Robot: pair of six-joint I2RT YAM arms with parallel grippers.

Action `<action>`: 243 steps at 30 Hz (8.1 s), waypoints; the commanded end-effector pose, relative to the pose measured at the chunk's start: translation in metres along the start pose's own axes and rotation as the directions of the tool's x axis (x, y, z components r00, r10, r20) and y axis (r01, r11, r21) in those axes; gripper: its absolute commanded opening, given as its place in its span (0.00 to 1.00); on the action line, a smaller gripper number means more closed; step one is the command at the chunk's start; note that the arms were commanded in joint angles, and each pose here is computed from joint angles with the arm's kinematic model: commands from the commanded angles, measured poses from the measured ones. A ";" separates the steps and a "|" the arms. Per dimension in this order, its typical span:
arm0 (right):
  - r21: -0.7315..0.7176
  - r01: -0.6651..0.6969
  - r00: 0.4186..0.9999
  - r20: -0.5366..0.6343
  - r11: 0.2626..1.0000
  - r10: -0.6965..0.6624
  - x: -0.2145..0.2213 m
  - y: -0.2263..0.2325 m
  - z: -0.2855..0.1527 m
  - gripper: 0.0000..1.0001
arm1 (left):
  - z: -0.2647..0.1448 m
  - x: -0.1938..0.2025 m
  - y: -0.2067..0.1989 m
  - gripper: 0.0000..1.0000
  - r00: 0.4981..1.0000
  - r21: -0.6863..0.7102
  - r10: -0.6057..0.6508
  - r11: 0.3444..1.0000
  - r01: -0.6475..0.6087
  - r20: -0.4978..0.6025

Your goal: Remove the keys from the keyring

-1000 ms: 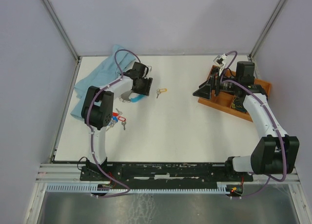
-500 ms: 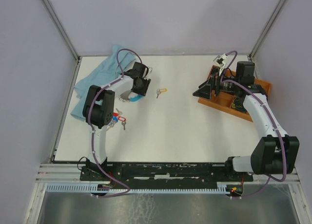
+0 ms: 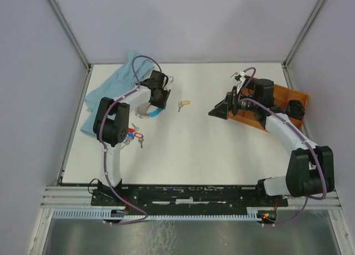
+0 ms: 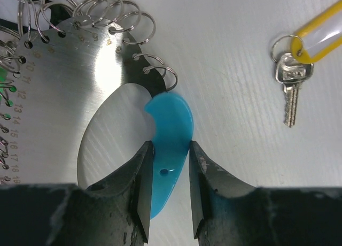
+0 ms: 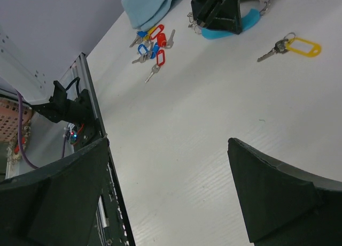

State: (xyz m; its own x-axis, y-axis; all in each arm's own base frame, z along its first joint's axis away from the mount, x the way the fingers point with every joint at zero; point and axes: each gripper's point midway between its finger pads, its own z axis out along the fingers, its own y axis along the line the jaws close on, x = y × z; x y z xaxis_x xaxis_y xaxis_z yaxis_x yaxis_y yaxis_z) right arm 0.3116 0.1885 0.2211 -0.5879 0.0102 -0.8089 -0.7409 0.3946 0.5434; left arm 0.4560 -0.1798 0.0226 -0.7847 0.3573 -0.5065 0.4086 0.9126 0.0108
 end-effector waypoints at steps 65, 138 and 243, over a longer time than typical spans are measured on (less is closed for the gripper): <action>0.115 -0.285 0.908 0.350 0.952 0.230 0.038 -0.037 0.179 0.04 | -0.157 -0.058 -0.148 0.39 0.746 0.714 -0.579 0.670 0.205 0.329; -0.639 0.667 -0.376 -0.732 0.382 -0.568 0.030 0.086 -0.104 0.02 | -0.286 0.042 -0.260 0.83 0.063 0.139 -0.155 0.552 -0.822 0.986; -0.478 0.506 0.646 -0.341 0.718 -0.683 0.045 0.159 -0.047 0.46 | -0.366 0.033 -0.270 0.03 0.180 0.479 -0.525 0.516 -0.710 0.832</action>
State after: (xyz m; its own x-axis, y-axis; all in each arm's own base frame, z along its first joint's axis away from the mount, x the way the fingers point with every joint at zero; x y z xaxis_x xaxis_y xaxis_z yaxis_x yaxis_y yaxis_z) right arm 0.1649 0.1820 0.2572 0.0540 -0.7411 -0.6692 -0.9938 -0.1051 0.0363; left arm 0.1569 -0.3640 0.2575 -0.0349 -0.3962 -0.9175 0.9871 0.1298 -0.0936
